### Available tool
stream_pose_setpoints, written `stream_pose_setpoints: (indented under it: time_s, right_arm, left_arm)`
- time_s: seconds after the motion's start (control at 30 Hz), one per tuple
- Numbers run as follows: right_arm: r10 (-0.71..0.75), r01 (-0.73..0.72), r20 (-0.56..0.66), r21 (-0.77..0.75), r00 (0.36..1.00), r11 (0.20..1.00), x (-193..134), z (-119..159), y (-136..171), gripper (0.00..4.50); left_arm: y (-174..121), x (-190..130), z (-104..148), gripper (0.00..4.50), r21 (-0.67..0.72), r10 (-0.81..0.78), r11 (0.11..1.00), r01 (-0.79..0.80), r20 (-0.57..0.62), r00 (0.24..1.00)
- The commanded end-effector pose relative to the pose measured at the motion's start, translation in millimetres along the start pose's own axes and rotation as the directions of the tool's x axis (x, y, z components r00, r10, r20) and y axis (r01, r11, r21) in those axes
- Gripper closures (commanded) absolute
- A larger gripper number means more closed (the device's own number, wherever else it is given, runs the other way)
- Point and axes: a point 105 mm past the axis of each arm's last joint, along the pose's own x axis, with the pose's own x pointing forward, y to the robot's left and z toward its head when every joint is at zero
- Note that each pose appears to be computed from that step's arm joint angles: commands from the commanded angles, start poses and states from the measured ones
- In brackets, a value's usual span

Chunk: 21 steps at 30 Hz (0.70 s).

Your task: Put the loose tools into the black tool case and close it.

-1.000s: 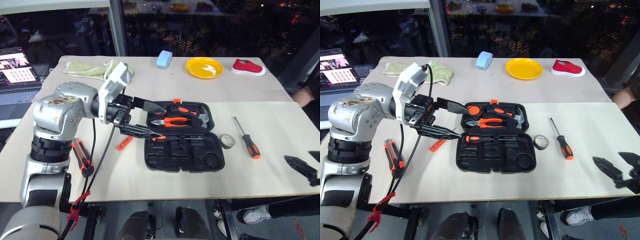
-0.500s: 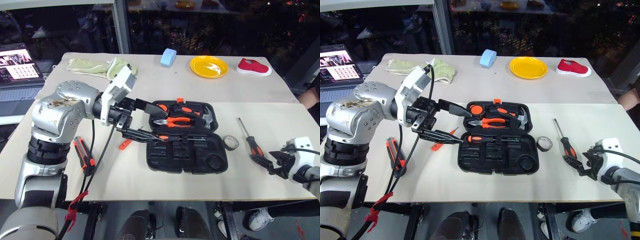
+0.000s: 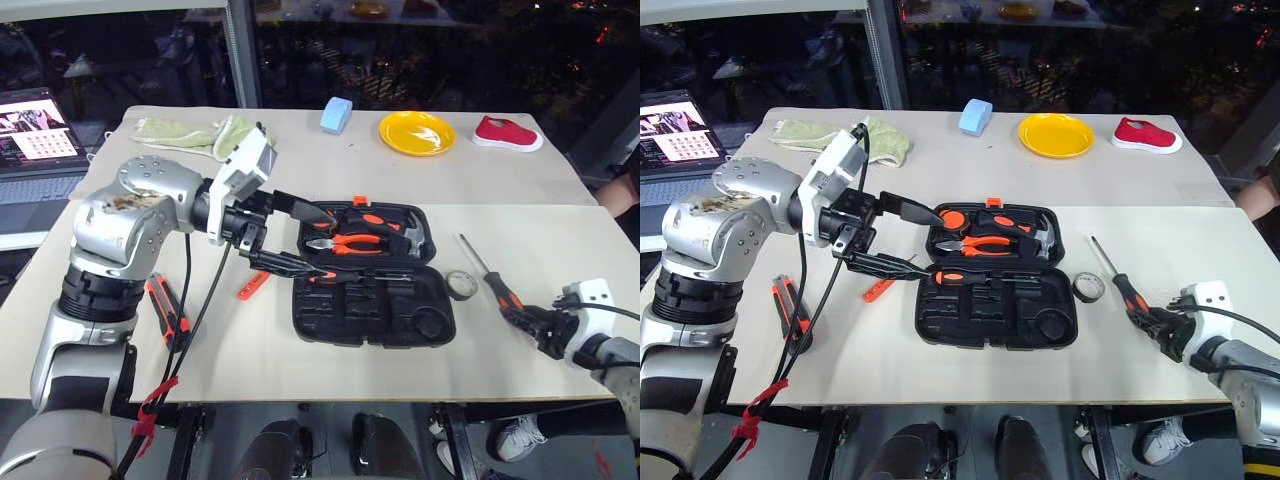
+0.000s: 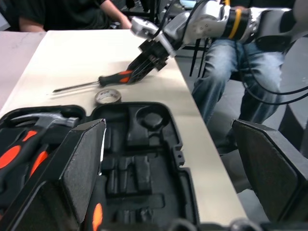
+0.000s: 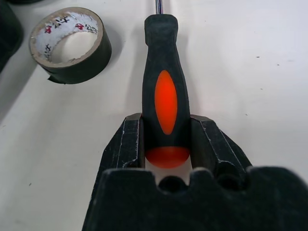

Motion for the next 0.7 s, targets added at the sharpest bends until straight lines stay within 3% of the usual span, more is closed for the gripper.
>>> stream_pose_setpoints:
  time_s: [0.03, 0.13, 0.23, 0.33, 0.5, 0.7]
  right_arm:
    - [0.130, -0.105, 0.187, -0.135, 0.974, 0.985, -23.5, 80.1, 14.9, 3.52]
    - [0.384, -0.332, 0.111, -0.324, 0.917, 0.886, -22.2, 105.3, 61.3, 3.52]
    - [0.549, -0.492, 0.010, -0.431, 0.836, 0.757, -18.2, 111.2, 95.9, 3.52]
    - [0.674, -0.641, -0.174, -0.543, 0.718, 0.542, -0.8, 102.7, 133.5, 3.52]
    - [0.646, -0.682, -0.376, -0.658, 0.665, 0.319, 31.3, 85.0, 137.8, 3.52]
    - [0.590, -0.682, -0.443, -0.680, 0.675, 0.269, 55.2, 80.6, 116.6, 3.52]
  left_arm:
    - [3.8, -6.7, -0.1, 0.00, 0.041, 0.035, 0.999, -0.034, -0.025, 0.999]
    - [4.7, -11.3, -4.1, 0.00, 0.035, 0.048, 0.998, -0.047, -0.036, 0.998]
    - [5.4, -12.7, -6.8, 0.00, 0.042, 0.051, 0.998, -0.048, -0.051, 0.997]
    - [7.1, -11.2, -5.0, 0.00, 0.060, 0.053, 0.997, -0.050, -0.055, 0.997]
    - [9.4, -9.8, -4.4, 0.00, 0.071, 0.058, 0.996, -0.054, -0.048, 0.997]
    - [9.1, -7.6, -2.6, 0.00, 0.086, 0.063, 0.995, -0.059, -0.048, 0.997]
